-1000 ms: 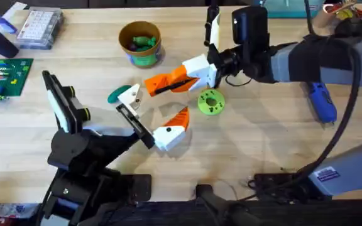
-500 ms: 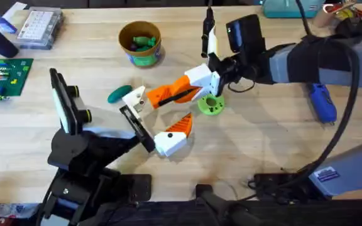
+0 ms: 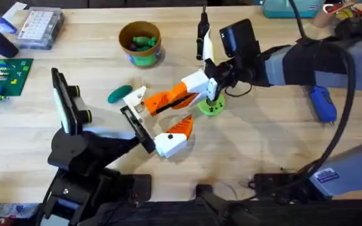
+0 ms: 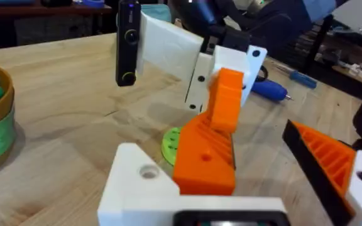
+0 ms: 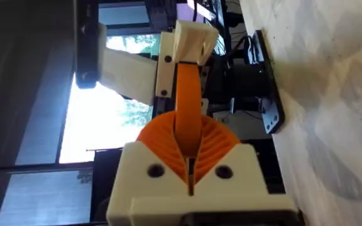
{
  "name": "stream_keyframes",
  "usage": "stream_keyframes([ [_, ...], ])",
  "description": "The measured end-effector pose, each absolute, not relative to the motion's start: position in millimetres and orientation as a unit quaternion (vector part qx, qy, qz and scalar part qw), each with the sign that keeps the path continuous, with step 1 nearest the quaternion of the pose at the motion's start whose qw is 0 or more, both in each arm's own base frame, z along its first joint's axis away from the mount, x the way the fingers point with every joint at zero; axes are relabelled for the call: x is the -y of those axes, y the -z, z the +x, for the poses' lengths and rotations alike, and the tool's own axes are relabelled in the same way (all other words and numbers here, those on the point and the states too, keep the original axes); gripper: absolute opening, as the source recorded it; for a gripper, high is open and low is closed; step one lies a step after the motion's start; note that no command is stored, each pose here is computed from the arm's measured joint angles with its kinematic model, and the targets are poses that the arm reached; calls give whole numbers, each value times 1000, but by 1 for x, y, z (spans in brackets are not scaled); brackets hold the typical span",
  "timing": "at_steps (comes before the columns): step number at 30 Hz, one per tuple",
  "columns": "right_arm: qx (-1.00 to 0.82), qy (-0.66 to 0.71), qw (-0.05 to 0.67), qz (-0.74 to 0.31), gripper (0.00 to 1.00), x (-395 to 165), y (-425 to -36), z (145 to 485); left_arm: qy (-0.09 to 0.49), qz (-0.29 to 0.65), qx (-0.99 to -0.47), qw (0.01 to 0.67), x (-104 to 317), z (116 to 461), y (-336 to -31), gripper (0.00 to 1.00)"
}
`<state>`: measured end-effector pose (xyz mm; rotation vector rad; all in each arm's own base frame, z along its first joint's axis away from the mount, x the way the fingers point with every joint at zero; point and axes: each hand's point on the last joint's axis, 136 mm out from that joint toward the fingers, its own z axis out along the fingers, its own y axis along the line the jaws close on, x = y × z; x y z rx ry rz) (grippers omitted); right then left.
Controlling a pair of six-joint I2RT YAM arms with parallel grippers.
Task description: Pick up the gripper from the table and insert it into the empty holder that is missing its gripper. Then pick up a screw, insert it into the mounting hole, and use the screwdriver to tighten it. Finally, clean up the table by picking up the vegetable and placing it into the bucket.
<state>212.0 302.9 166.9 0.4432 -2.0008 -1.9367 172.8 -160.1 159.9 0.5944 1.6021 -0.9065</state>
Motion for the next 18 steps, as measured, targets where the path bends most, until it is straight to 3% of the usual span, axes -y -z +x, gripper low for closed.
stream_keyframes([
  [18,704,676,161,147,16,-306,-170,218,388,255,-681,566,161,172,-160,994],
])
